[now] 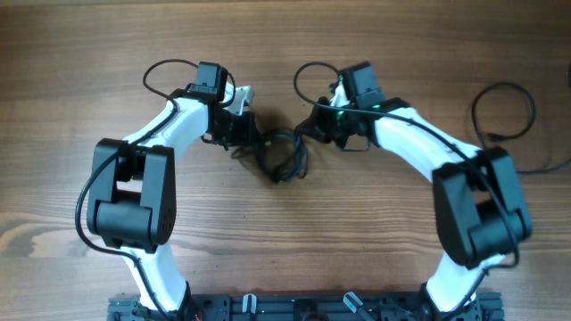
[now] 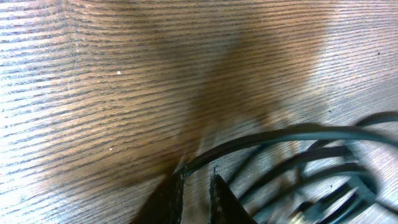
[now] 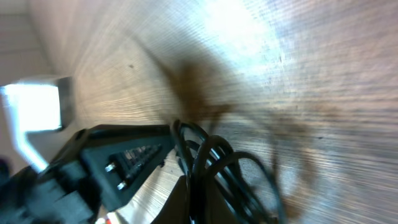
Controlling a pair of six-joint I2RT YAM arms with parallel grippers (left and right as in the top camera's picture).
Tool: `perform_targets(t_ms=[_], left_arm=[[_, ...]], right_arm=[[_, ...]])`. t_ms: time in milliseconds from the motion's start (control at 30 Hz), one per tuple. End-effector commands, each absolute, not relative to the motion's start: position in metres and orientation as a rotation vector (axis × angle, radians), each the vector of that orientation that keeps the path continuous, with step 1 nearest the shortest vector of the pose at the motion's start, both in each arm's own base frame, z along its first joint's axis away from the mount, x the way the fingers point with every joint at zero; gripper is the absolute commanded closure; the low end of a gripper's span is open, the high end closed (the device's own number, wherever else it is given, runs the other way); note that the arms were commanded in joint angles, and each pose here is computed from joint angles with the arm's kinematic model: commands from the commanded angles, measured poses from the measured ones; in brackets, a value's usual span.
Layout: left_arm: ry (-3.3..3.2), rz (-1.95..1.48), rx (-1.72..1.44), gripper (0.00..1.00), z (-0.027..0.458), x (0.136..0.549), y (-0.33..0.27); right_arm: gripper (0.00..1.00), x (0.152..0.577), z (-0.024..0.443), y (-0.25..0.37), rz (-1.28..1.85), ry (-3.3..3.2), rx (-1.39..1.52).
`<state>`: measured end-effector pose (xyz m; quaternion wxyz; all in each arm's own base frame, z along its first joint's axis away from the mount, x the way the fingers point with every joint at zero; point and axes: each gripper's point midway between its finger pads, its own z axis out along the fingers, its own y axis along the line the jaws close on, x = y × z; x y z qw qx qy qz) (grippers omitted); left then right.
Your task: Untangle cables
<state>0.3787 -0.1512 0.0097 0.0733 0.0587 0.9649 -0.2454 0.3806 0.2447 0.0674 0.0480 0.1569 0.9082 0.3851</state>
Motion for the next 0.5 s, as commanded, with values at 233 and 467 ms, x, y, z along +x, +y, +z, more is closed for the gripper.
perform_targets(t_ms=[233, 467], left_arm=[[2.732, -1.074, 0.186, 0.76, 0.061, 0.391, -0.172], [2.673, -1.456, -0.151, 0.73, 0.103, 0.392, -0.177]], right_arm=[[0.95, 0.378, 0.107, 0.249, 1.168, 2.656, 0.092], [0.96, 0.374, 0.118, 0.259, 1.265, 2.614, -0.019]])
